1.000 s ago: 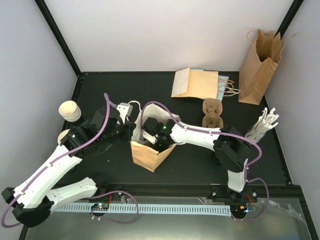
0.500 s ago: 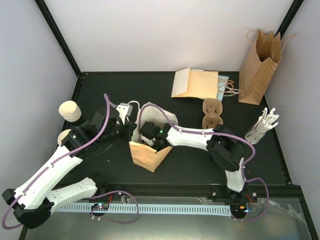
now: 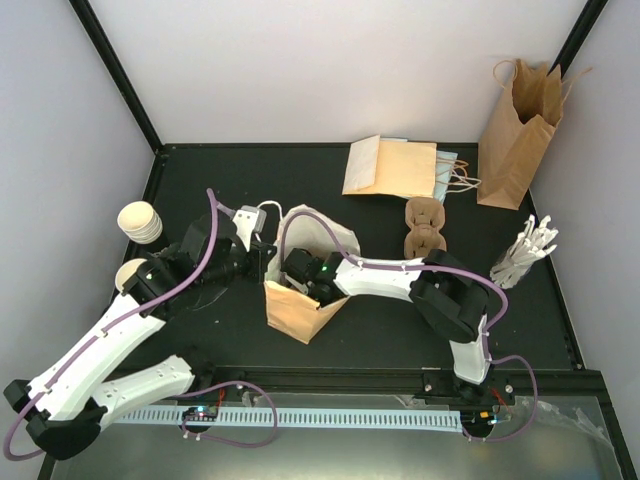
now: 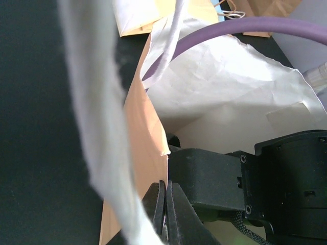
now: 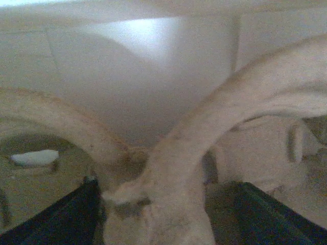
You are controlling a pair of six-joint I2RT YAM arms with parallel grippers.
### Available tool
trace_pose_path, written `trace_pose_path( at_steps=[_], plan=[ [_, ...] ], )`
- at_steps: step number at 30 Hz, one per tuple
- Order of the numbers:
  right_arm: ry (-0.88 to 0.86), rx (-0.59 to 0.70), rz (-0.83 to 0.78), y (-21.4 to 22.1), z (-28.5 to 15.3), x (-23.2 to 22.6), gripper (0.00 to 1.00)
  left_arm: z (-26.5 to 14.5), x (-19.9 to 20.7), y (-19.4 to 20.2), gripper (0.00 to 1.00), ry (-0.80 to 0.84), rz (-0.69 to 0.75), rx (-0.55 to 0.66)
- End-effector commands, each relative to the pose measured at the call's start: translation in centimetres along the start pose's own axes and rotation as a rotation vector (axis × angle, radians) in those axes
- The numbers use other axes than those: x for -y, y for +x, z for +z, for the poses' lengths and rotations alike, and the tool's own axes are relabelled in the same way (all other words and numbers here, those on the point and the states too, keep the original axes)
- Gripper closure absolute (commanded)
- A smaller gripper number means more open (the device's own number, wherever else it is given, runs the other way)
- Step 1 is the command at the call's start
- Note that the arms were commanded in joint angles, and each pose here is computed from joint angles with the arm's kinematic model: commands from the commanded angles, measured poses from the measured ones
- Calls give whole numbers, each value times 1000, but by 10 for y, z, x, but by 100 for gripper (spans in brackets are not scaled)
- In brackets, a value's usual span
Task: Pack the takeout coffee
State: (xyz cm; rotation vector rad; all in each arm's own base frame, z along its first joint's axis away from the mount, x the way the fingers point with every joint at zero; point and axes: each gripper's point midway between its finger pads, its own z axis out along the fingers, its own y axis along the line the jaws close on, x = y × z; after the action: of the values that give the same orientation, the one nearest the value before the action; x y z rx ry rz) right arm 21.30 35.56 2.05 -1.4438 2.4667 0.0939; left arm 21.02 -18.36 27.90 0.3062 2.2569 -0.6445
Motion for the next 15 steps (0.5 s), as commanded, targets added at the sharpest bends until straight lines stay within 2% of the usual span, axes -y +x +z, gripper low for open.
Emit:
trace_pose_path(
  at_steps=[1,6,15],
  plan=[
    [18,12,3,1,-8,5,17,-2,11,-6,98,65,15,34],
    [28,47,4,-6,-22,8,0,-1,12,-4,98,77,22,33],
    [33,98,-1,-19,-47,11,0,2,13,-1,98,83,29,18]
  ],
)
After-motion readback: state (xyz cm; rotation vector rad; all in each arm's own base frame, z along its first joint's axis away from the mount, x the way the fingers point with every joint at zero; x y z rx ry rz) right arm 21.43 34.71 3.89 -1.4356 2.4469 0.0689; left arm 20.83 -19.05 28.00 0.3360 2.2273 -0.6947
